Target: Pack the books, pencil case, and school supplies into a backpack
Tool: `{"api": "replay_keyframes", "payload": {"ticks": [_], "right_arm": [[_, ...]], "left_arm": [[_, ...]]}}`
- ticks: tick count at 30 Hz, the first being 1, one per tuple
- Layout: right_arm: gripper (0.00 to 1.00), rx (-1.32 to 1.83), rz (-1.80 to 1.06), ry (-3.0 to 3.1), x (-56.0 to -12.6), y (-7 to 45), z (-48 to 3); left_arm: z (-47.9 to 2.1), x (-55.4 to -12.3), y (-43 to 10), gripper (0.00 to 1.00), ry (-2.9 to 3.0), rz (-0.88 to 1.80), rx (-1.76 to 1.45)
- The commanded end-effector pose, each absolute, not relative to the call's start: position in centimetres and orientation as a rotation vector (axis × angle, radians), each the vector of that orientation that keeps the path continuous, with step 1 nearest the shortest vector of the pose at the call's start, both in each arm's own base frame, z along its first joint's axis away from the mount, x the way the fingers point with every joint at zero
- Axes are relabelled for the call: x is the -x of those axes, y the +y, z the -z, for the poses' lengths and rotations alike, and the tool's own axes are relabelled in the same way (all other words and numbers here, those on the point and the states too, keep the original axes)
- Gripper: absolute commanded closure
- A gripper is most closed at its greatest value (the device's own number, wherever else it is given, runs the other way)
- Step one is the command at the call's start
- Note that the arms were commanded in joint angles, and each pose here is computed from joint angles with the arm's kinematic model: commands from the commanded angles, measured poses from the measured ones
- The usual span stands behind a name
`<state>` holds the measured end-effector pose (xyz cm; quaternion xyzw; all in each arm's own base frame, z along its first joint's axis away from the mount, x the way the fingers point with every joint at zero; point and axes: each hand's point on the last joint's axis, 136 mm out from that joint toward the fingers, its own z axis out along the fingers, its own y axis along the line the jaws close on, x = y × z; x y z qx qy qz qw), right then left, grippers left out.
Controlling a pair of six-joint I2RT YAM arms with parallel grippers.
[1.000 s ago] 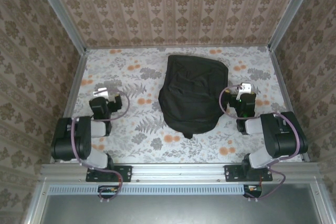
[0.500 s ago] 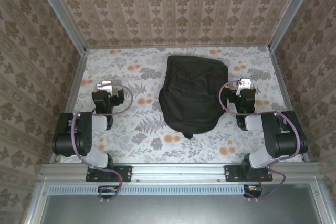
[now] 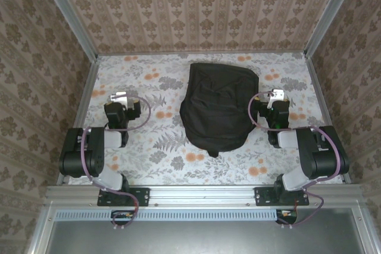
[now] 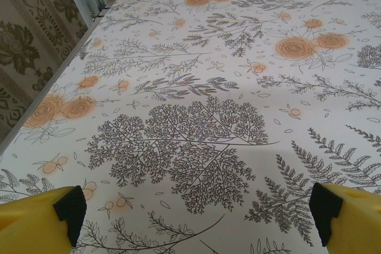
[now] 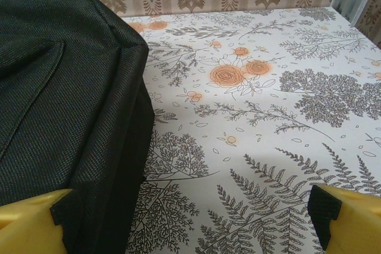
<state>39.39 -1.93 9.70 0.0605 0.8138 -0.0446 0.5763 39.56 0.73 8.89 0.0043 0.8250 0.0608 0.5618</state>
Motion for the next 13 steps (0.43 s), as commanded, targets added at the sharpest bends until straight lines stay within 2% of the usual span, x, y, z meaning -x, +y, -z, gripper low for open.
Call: {"api": "replay_keyframes", "payload": {"ticks": [1,13], "right_arm": [[0.00,-0.111,0.084,1.911,-39.80,-1.28,-9.87],[0.00,-0.112,0.085,1.909,-39.83,-1.30,-9.91]], "left_arm": [[-9.60,-39.78,0.61,0.00,1.921,-0.155,-0.026],[-9.48,-39.81,0.32,0.00,1.927,-0.132,-0.044]]}}
